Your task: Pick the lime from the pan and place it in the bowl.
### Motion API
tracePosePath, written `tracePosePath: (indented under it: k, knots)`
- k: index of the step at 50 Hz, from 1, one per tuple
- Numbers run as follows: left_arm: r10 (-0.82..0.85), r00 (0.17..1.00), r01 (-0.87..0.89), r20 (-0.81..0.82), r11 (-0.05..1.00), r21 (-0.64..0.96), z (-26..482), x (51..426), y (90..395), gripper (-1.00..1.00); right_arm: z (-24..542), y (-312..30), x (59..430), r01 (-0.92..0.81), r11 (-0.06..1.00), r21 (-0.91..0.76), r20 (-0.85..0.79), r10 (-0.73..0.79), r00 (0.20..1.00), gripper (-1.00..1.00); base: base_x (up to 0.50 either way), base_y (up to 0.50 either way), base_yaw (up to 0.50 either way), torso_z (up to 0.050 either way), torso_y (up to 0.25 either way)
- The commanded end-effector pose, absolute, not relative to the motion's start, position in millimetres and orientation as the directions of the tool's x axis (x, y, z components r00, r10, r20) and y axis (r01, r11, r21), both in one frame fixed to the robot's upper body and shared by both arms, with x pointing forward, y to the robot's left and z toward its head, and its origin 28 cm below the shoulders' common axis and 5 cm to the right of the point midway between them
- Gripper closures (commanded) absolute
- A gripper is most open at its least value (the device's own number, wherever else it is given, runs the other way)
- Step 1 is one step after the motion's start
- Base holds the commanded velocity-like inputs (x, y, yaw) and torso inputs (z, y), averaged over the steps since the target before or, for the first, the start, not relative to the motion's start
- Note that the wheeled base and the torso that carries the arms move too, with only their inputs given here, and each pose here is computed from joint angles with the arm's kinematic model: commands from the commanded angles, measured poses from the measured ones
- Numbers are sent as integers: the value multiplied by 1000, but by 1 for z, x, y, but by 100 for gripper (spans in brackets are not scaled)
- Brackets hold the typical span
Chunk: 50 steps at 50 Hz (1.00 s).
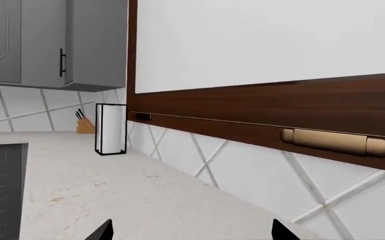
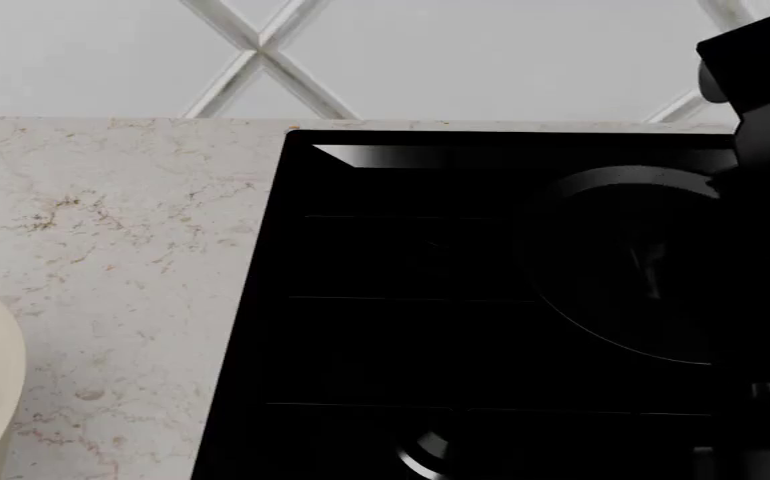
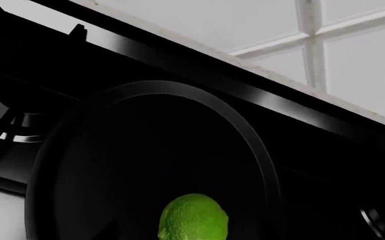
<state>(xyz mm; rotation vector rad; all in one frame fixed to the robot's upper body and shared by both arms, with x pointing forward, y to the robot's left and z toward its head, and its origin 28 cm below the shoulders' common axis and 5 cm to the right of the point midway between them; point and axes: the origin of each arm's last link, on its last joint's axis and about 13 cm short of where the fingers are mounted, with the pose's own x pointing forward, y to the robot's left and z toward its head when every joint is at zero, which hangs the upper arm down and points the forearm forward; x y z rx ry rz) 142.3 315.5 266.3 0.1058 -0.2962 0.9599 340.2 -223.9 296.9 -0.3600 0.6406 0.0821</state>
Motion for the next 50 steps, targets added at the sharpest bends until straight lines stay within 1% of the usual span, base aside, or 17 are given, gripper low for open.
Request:
tracePosePath:
  k: [1, 50]
  knots:
    - [798, 526, -822, 294, 566, -64, 268, 145, 318, -100, 293, -223, 345, -184, 944, -272, -603, -18, 797, -100, 0, 0, 0, 0, 0]
    - [787, 548, -811, 284, 583, -50, 267, 154, 314, -100, 263, -232, 359, -154, 962, -226, -633, -25, 774, -100, 0, 0, 0, 0, 0]
